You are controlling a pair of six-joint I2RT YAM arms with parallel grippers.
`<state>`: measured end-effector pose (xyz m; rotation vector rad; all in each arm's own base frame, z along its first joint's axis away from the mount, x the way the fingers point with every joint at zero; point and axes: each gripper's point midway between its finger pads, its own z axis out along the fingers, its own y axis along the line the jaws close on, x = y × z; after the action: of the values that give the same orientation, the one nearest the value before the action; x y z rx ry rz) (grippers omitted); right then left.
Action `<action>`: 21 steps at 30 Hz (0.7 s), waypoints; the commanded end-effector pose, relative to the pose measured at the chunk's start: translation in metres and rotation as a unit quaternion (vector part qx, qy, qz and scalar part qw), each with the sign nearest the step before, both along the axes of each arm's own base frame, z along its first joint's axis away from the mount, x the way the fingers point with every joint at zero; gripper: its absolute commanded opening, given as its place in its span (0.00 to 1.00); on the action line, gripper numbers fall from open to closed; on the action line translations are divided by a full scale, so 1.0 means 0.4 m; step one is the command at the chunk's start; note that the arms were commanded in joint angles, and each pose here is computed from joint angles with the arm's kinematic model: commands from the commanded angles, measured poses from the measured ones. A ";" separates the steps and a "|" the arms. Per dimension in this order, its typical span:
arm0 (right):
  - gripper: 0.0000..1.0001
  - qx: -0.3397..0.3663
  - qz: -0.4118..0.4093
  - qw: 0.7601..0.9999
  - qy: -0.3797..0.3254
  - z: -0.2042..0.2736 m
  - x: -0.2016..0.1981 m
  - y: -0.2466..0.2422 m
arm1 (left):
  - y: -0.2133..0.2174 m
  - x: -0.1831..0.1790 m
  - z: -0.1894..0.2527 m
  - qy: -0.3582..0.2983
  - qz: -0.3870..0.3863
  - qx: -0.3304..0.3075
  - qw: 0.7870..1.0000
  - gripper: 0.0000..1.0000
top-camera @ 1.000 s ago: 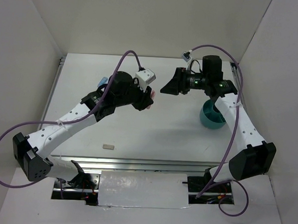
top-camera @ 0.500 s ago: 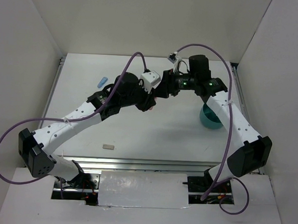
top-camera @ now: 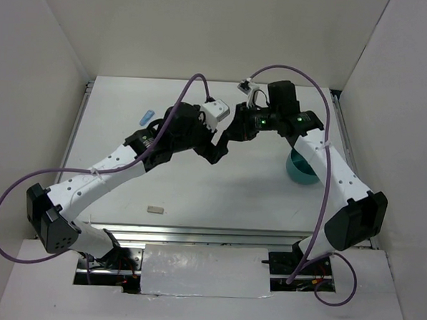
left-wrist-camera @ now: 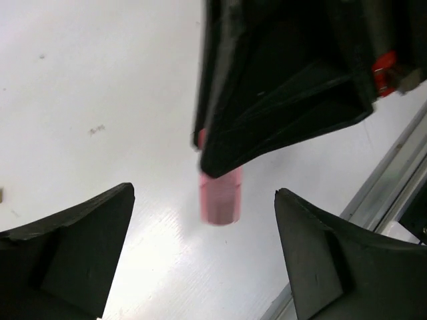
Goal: Sort the stationery into containers
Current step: Place the pen in the storage box.
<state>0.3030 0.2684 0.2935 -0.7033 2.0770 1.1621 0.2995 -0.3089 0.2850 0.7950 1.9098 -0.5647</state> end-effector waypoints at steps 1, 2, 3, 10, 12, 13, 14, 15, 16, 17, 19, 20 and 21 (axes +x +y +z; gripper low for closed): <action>0.00 -0.019 -0.018 0.997 -0.070 0.071 -0.011 -0.069 | 0.021 0.014 0.075 -0.039 0.025 -0.014 0.999 0.99; 0.00 -0.026 -0.047 0.996 -0.074 0.072 0.013 -0.122 | 0.038 0.014 0.083 -0.042 0.034 -0.017 0.998 0.99; 0.00 -0.031 -0.065 0.995 -0.073 0.074 0.014 -0.156 | 0.056 0.020 0.081 -0.042 0.048 -0.015 0.998 0.99; 0.00 -0.120 -0.282 0.947 -0.097 0.016 -0.021 -0.539 | 0.177 0.090 0.006 0.006 0.118 0.025 0.993 0.99; 0.00 -0.146 -0.354 0.918 -0.104 0.009 -0.042 -0.636 | 0.184 0.100 -0.013 0.013 0.120 0.038 0.992 0.99; 0.00 -0.168 -0.390 0.901 -0.091 -0.017 -0.051 -0.681 | 0.189 0.105 -0.013 0.012 0.121 0.037 0.992 0.99; 0.00 -0.178 -0.409 0.891 -0.083 -0.028 -0.058 -0.708 | 0.190 0.107 -0.012 0.009 0.123 0.036 0.992 0.99; 0.00 -0.189 -0.432 0.879 -0.070 -0.042 -0.071 -0.743 | 0.187 0.116 -0.005 0.002 0.127 0.028 0.992 0.99; 0.00 -0.204 -0.453 0.866 -0.058 -0.059 -0.077 -0.773 | 0.188 0.118 -0.006 -0.001 0.129 0.025 0.991 0.99; 0.00 -0.210 -0.474 0.853 -0.057 -0.061 -0.082 -0.807 | 0.187 0.126 0.000 -0.006 0.133 0.021 0.991 0.99; 0.00 -0.220 -0.497 0.838 -0.053 -0.072 -0.085 -0.845 | 0.186 0.131 -0.002 -0.007 0.137 0.020 0.990 0.99; 0.00 -0.225 -0.507 0.831 -0.056 -0.071 -0.083 -0.865 | 0.188 0.134 -0.003 -0.007 0.141 0.022 0.990 0.99; 0.00 -0.231 -0.515 0.824 -0.050 -0.080 -0.082 -0.892 | 0.188 0.138 -0.002 -0.007 0.144 0.021 0.989 0.99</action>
<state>0.2715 -0.0581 0.2761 0.1510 2.1052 0.1222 0.3448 -0.2317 0.2712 0.5723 2.0335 -0.3458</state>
